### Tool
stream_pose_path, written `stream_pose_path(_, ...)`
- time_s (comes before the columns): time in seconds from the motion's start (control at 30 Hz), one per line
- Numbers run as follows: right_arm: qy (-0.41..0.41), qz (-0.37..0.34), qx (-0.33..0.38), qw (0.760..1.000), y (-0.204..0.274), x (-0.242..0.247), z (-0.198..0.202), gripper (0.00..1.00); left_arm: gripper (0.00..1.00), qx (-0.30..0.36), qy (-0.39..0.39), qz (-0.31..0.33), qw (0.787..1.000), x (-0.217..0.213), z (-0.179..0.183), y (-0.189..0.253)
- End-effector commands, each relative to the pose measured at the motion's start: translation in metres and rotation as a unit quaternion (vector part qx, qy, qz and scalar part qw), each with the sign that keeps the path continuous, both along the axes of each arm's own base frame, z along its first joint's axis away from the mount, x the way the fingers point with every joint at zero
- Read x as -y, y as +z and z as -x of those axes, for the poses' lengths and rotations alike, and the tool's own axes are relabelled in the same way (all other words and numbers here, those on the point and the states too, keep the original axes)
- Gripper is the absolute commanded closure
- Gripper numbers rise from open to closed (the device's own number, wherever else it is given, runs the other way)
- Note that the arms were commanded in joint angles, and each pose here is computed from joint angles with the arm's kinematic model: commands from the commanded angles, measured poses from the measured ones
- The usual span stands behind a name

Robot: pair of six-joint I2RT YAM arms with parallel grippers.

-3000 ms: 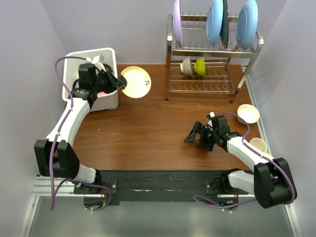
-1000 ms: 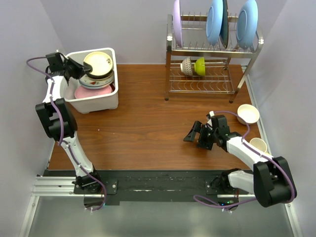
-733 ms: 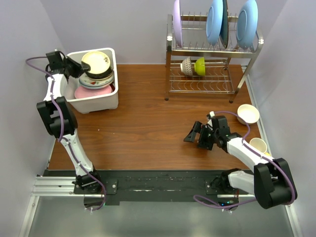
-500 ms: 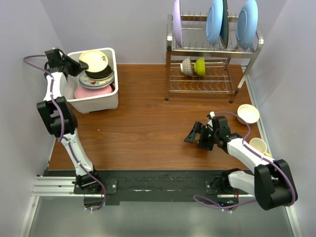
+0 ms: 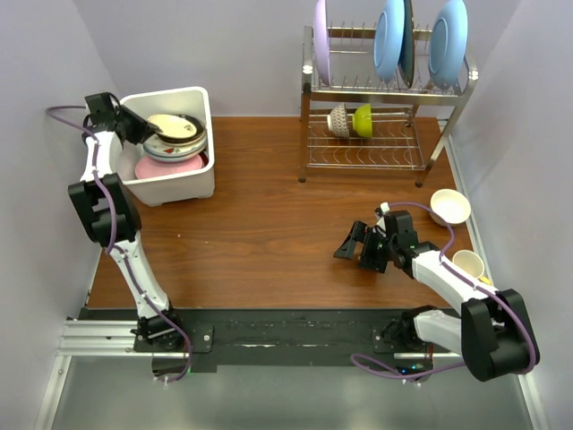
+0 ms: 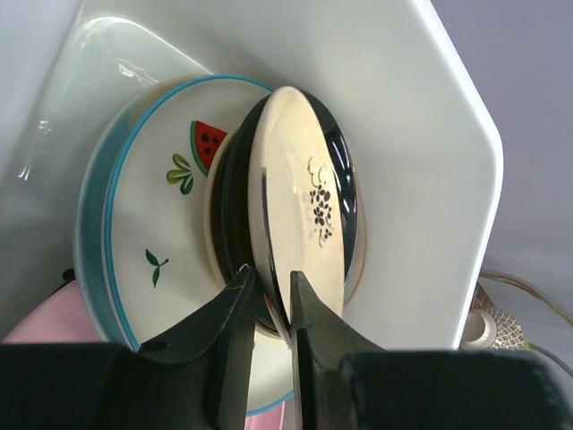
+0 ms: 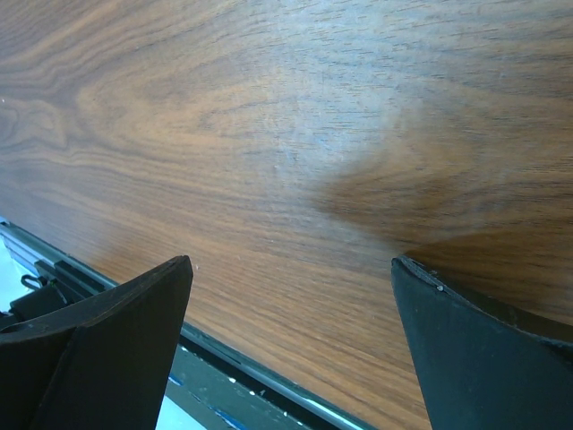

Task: Place the plates into the plastic bin on the countertop
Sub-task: Place the plate in the plastic bin, then reset both arms

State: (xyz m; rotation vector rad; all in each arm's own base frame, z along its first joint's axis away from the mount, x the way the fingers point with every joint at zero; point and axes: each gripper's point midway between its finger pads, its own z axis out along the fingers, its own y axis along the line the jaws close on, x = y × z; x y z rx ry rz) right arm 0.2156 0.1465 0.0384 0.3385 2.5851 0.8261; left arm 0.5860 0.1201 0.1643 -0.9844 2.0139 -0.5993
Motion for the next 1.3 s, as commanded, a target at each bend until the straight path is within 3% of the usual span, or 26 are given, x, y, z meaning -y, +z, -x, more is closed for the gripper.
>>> stream_pose_path(0.0, -0.006, 0.052, -0.049, 0.997, -0.027, 0.019, 0.024, 0.02, 0.74, 0.036, -0.033, 0.001, 0.999, 0.010, -0.013, 0.018)
stream_pose_path(0.13, -0.006, 0.050, -0.049, 0.998, -0.026, 0.018, 0.024, 0.02, 0.70, 0.035, -0.071, 0.014, 0.997, 0.030, -0.021, 0.016)
stream_pose_path(0.37, -0.004, 0.047, -0.045, 0.998, -0.024, 0.017, 0.024, 0.02, 0.36, 0.020, -0.068, -0.023, 0.997, 0.034, -0.010, 0.025)
stream_pose_path(0.63, -0.003, 0.044, -0.042, 0.998, -0.022, 0.017, 0.025, 0.02, 0.23, 0.007, -0.025, -0.069, 0.997, 0.014, 0.007, 0.052)
stream_pose_path(0.7, -0.004, 0.043, -0.042, 0.998, -0.021, 0.017, 0.025, 0.02, 0.08, 0.001, -0.011, -0.080, 0.997, 0.010, 0.012, 0.057)
stream_pose_path(0.73, -0.003, 0.043, -0.041, 0.998, -0.021, 0.017, 0.025, 0.02, 0.06, -0.002, -0.005, -0.082, 0.997, 0.009, 0.017, 0.061)
stream_pose_path(0.9, -0.003, 0.040, -0.038, 0.998, -0.019, 0.016, 0.026, 0.02, 0.04, 0.011, -0.017, -0.079, 0.997, 0.020, 0.033, 0.071)
stream_pose_path(1.0, -0.002, 0.039, -0.034, 0.999, -0.016, 0.015, 0.026, 0.02, 0.00, 0.047, -0.028, -0.097, 0.994, 0.026, 0.042, 0.097)
stream_pose_path(1.27, -0.006, 0.040, -0.028, 0.999, -0.010, 0.016, 0.023, 0.01, 0.00, 0.119, -0.105, -0.154, 0.975, 0.064, 0.073, 0.142)
